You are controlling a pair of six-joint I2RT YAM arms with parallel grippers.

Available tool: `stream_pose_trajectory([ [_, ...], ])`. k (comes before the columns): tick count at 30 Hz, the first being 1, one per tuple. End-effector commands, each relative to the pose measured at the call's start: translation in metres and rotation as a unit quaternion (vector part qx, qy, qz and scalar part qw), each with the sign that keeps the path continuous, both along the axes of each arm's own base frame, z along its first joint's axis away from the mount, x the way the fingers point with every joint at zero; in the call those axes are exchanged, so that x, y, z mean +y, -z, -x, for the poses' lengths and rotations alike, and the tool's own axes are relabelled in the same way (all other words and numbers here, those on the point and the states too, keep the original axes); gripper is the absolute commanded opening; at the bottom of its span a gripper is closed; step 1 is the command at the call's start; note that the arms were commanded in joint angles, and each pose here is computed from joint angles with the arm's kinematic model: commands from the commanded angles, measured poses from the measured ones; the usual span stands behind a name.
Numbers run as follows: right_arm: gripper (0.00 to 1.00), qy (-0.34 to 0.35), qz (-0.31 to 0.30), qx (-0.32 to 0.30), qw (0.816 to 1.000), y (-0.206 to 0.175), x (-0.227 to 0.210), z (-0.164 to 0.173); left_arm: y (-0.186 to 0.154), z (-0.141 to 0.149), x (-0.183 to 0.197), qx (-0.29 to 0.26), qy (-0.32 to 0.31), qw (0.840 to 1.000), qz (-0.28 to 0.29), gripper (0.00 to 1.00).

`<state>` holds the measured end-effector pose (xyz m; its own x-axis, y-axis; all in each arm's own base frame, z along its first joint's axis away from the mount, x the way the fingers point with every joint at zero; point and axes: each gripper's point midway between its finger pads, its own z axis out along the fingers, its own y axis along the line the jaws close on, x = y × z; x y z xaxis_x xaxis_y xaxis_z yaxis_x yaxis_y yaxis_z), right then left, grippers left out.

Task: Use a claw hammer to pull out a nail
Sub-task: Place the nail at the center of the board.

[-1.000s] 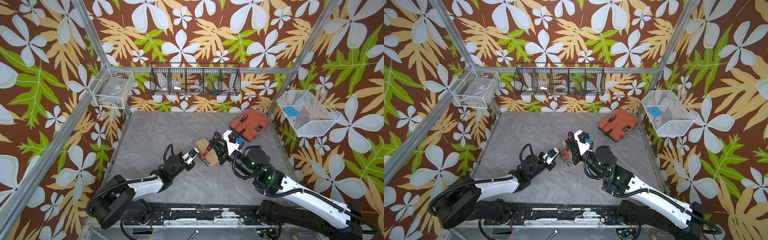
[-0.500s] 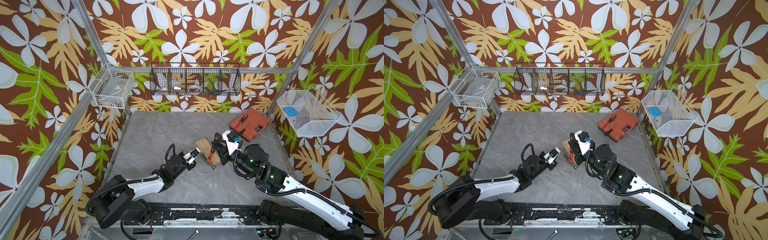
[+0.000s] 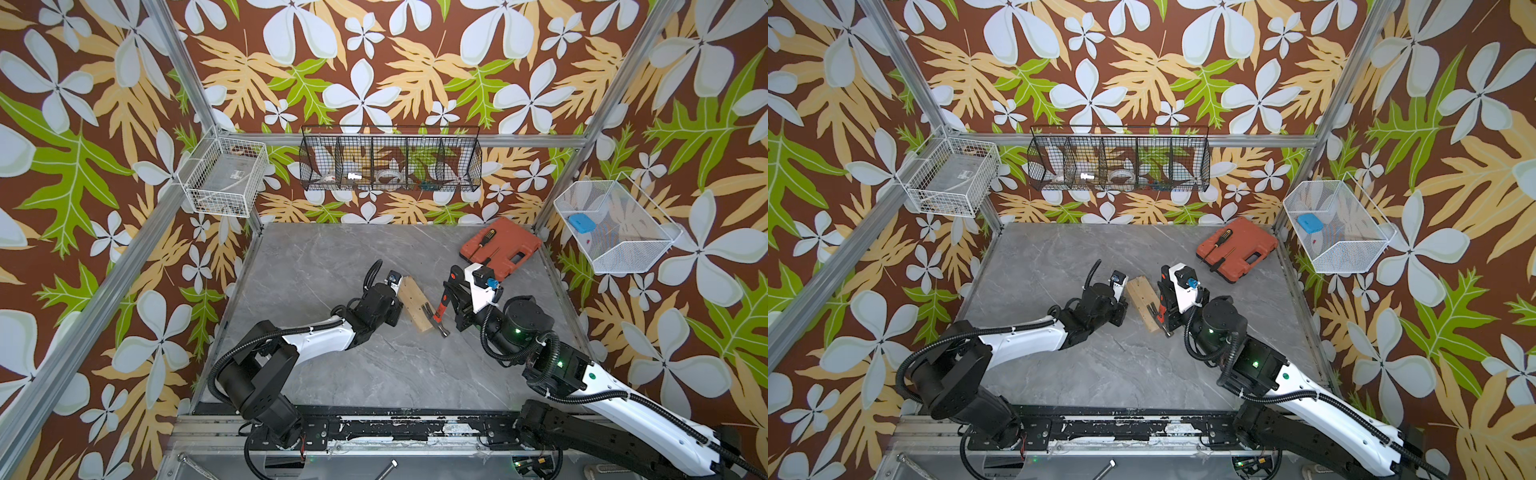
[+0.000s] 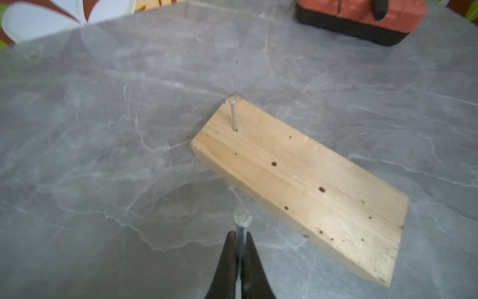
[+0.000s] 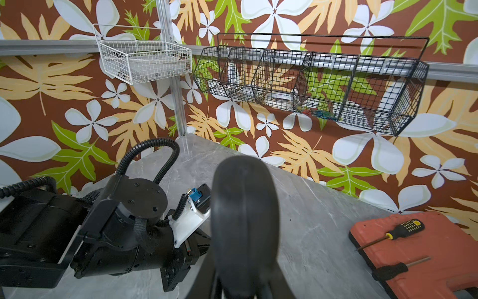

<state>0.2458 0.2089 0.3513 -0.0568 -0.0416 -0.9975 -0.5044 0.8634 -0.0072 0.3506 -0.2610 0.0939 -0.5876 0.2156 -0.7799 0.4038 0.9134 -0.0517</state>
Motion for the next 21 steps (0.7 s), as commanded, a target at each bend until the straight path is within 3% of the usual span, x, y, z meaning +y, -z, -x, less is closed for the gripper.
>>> stream_pose_trajectory([
  [1, 0.00, 0.021, -0.031, -0.024, 0.999, -0.018, -0.008, -0.002, 0.022, 0.005, 0.012, 0.068, -0.040, 0.997, 0.026, 0.00],
  [7, 0.00, 0.020, -0.031, -0.018, 0.999, -0.013, -0.006, -0.003, 0.044, 0.006, 0.018, 0.112, -0.056, 0.992, 0.027, 0.00],
  [21, 0.00, 0.012, -0.029, -0.015, 0.999, -0.011, 0.002, -0.006, 0.071, 0.011, 0.031, 0.141, -0.082, 0.987, 0.001, 0.08],
])
